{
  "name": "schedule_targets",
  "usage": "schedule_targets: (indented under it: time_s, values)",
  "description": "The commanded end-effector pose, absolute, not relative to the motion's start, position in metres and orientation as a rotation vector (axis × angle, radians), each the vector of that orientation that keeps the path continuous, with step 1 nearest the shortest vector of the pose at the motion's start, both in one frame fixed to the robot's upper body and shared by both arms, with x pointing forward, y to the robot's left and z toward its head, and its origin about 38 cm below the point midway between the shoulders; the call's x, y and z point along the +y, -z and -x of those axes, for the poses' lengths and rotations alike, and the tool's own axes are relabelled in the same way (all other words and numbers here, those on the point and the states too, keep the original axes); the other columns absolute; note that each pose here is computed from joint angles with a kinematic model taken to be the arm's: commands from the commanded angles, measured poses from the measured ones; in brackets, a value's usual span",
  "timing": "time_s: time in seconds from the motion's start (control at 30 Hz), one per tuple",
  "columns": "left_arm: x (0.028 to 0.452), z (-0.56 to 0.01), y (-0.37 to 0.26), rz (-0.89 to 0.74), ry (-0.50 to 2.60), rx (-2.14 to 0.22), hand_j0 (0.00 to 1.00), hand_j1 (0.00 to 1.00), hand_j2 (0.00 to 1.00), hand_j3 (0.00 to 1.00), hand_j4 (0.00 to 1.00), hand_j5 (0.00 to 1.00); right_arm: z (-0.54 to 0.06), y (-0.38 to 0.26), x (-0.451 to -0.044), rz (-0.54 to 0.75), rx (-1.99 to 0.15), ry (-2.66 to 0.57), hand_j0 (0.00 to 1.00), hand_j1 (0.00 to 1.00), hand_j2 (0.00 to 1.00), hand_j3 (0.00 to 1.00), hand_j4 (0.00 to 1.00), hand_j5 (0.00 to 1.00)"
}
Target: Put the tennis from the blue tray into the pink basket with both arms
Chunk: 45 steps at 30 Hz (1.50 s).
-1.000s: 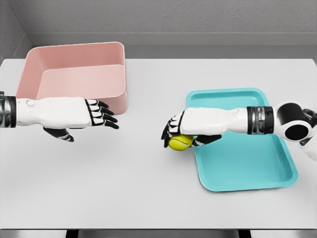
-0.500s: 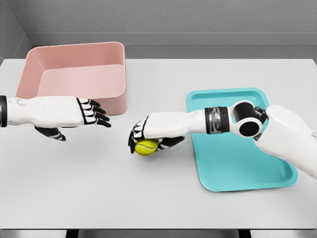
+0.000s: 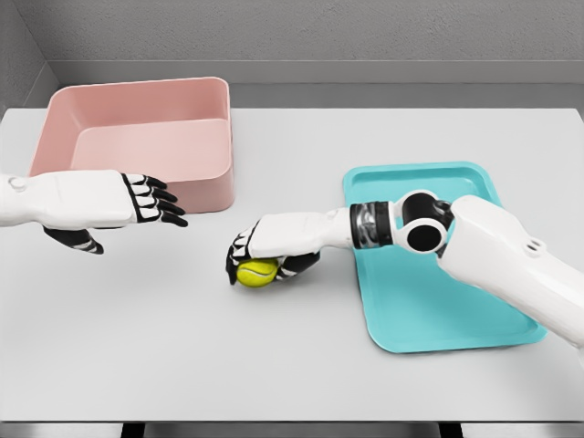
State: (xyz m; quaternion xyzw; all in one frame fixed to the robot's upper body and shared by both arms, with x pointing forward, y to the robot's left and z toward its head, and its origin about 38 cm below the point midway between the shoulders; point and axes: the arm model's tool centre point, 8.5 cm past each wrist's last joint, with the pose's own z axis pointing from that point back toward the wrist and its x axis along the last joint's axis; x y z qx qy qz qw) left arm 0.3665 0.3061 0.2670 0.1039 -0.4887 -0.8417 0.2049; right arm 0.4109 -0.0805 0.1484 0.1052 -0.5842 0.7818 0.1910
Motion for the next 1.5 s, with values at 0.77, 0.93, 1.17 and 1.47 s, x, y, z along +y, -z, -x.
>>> schedule_targets:
  time_s: [0.77, 0.93, 1.17, 1.47]
  values:
    - [0.291, -0.364, -0.251, -0.177, 2.371, -1.332, 1.0, 1.0, 1.0, 1.0, 1.0, 1.0, -0.42, -0.14, -0.078, -0.265, -1.588, -2.183, 1.0, 1.0, 1.0, 1.0, 1.0, 1.0]
    - [0.295, -0.364, -0.252, -0.185, 2.367, -1.32, 1.0, 1.0, 1.0, 1.0, 1.0, 1.0, -0.423, -0.145, -0.083, -0.25, -1.594, -2.187, 1.0, 1.0, 1.0, 1.0, 1.0, 1.0]
    - [0.293, -0.365, -0.253, -0.187, 2.364, -1.333, 1.0, 1.0, 1.0, 1.0, 1.0, 1.0, -0.434, -0.167, -0.106, -0.177, -1.64, -2.165, 1.0, 1.0, 1.0, 1.0, 1.0, 1.0]
    - [0.268, -0.367, -0.249, -0.129, 2.361, -1.416, 1.0, 1.0, 1.0, 1.0, 1.0, 1.0, -0.471, -0.263, -0.311, 0.39, -1.587, -1.92, 1.0, 1.0, 1.0, 1.0, 1.0, 1.0]
